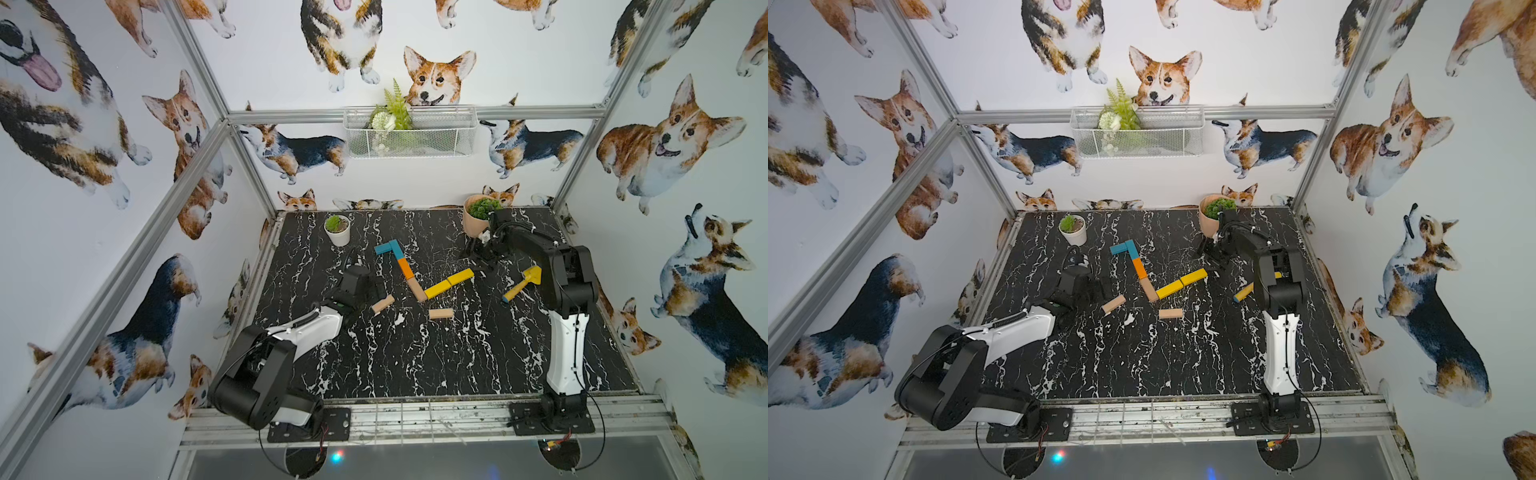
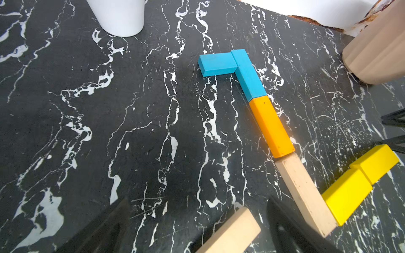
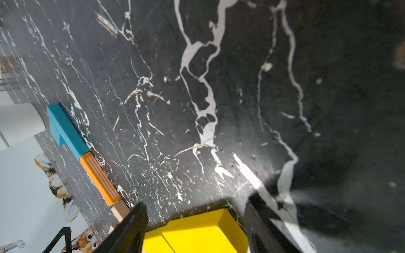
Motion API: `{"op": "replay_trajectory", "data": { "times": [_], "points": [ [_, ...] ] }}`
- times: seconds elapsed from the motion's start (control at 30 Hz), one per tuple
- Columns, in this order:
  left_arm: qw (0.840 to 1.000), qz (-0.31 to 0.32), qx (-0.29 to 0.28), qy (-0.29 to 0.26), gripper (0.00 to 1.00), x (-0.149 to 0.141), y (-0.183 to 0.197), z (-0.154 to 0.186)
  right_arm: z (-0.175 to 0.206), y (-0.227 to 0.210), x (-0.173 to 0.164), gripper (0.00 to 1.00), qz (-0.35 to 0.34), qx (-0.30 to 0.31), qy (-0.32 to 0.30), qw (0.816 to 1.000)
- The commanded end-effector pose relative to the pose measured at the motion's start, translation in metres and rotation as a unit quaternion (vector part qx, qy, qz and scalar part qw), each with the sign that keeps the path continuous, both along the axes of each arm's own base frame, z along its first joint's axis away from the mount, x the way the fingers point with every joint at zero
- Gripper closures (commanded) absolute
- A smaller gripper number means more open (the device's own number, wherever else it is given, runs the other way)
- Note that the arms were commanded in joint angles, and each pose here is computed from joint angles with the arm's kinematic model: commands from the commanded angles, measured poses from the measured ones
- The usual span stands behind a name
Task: Assemble a giraffe with building blocks
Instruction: Adjust the building block at the center of the board, then pick up the building block from the center of the board.
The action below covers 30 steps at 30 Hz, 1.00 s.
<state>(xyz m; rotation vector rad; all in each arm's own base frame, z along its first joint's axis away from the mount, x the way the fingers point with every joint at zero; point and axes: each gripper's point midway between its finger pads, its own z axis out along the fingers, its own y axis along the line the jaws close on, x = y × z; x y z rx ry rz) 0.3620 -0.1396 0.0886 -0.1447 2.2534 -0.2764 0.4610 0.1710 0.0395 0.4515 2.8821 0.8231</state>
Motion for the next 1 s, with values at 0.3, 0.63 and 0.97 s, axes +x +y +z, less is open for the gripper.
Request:
{"op": "replay_trajectory", "data": {
  "times": [0.3,0.63,0.97],
  "points": [
    [1.000,-0.001,-0.005,-0.015,0.00,0.004,-0.002,0.007,-0.001,0.009,-0.010,0.27,0.004,0.001,-0.001,1.000],
    [1.000,0.011,-0.002,-0.026,0.00,0.003,0.004,0.011,0.060,-0.009,0.008,0.26,-0.007,-0.050,-0.080,0.996],
    [0.996,0.064,0.027,-0.047,0.00,-0.003,0.030,0.020,0.126,0.028,-0.056,0.26,0.113,-0.164,-0.212,0.957]
  ]
}}
